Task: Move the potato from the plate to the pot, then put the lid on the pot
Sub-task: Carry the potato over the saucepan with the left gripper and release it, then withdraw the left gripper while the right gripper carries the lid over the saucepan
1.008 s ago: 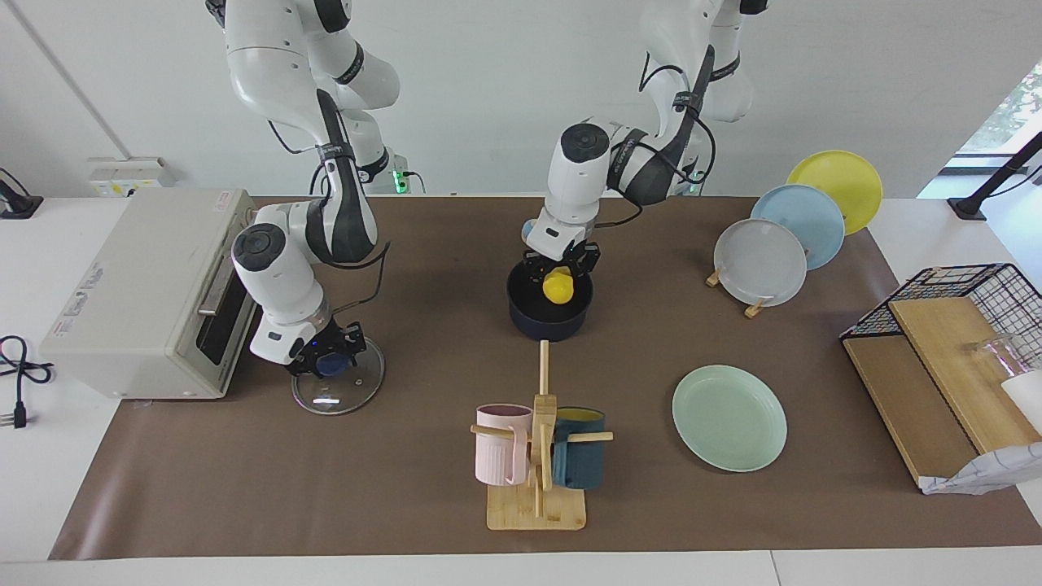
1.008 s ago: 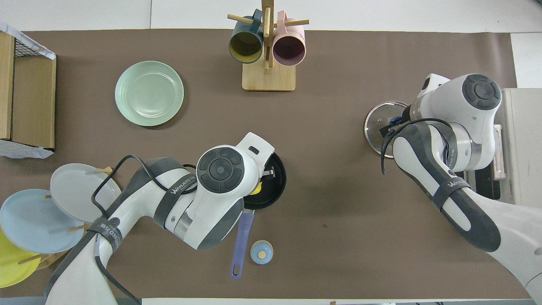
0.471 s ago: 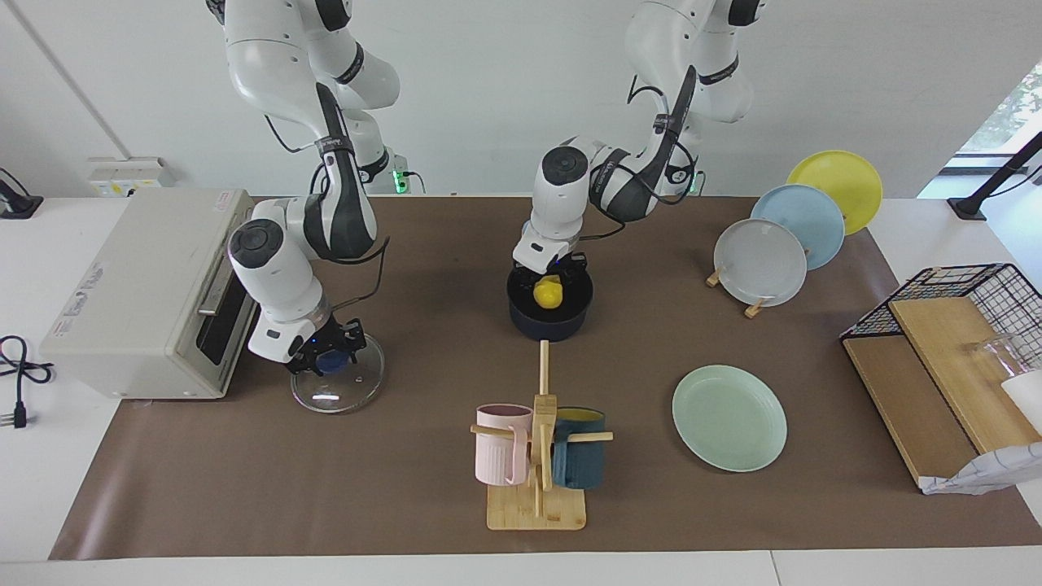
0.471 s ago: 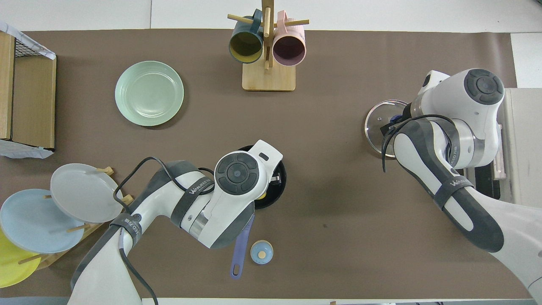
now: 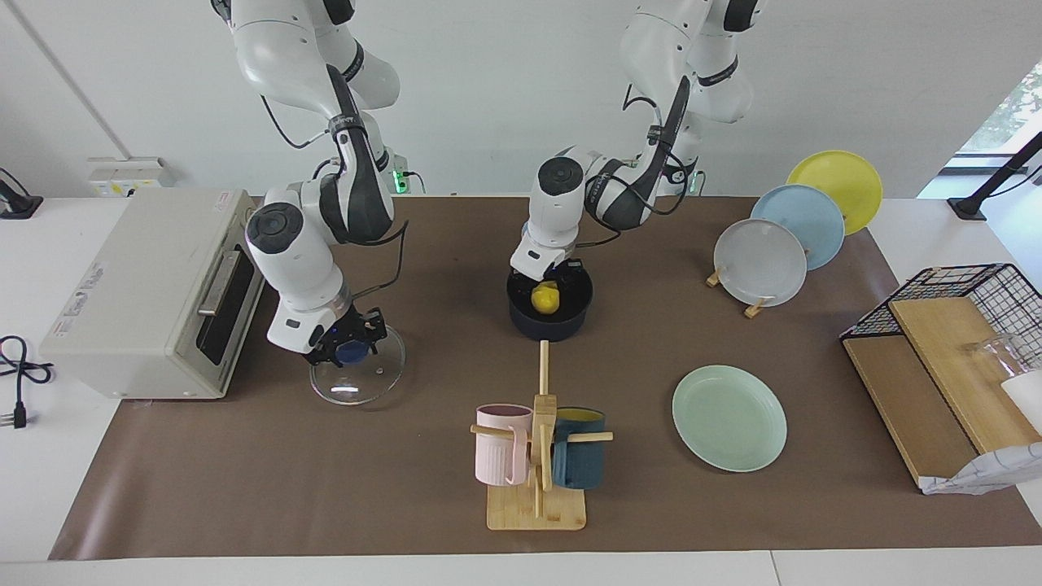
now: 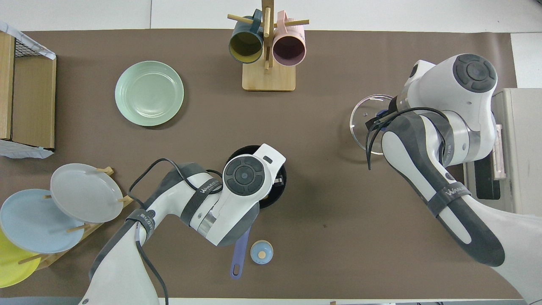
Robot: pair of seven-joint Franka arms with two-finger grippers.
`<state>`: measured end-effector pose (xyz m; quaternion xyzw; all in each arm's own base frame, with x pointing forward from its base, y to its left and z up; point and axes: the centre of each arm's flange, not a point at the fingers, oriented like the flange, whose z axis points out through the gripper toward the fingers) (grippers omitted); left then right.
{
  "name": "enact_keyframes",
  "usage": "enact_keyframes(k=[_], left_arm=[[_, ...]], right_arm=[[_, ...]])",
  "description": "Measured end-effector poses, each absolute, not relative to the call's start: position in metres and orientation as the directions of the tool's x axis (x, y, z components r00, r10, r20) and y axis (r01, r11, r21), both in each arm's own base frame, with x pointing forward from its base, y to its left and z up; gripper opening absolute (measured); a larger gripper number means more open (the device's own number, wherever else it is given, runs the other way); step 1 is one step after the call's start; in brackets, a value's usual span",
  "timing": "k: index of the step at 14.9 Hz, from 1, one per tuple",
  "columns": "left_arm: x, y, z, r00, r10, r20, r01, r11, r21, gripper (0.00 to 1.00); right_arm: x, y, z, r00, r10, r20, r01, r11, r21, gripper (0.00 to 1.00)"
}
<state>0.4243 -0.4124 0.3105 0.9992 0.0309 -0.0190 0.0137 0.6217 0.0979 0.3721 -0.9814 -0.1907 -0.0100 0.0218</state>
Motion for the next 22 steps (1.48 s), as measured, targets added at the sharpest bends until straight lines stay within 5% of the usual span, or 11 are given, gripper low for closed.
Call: enact_keyframes(k=[1,4,6,16,22], left_arm=[[0.424,-0.413,0.311,0.998,0.058,-0.039,0.059,-0.998,0.026,0.68],[0.425,-0.410,0.309,0.998,0.051,-0.039,0.052,-0.998,0.022,0.92],[0.429,-0.407,0.315,0.999,0.036,-0.033,0.037,-0.999,0.026,0.99],[0.465,-0.333,0.453,0.998,0.017,-0.067,0.019,-0.999,0.029,1.00],[0.517,-0.194,0.575,1.000,-0.029,-0.002,-0.029,-0.997,0.073,1.00]], right_arm=[[0.619,0.109,0.376,0.930,0.365,0.029,0.366,-0.930,-0.042,0.66],[0.610,0.151,0.384,0.940,0.340,0.035,0.342,-0.939,-0.043,0.66],[0.604,0.173,0.387,0.946,0.323,0.037,0.325,-0.945,-0.044,0.66],[0.579,0.255,0.430,0.981,0.191,0.016,0.192,-0.980,-0.060,0.66],[0.510,0.379,0.437,0.998,0.061,0.005,0.061,-0.996,-0.069,0.66]])
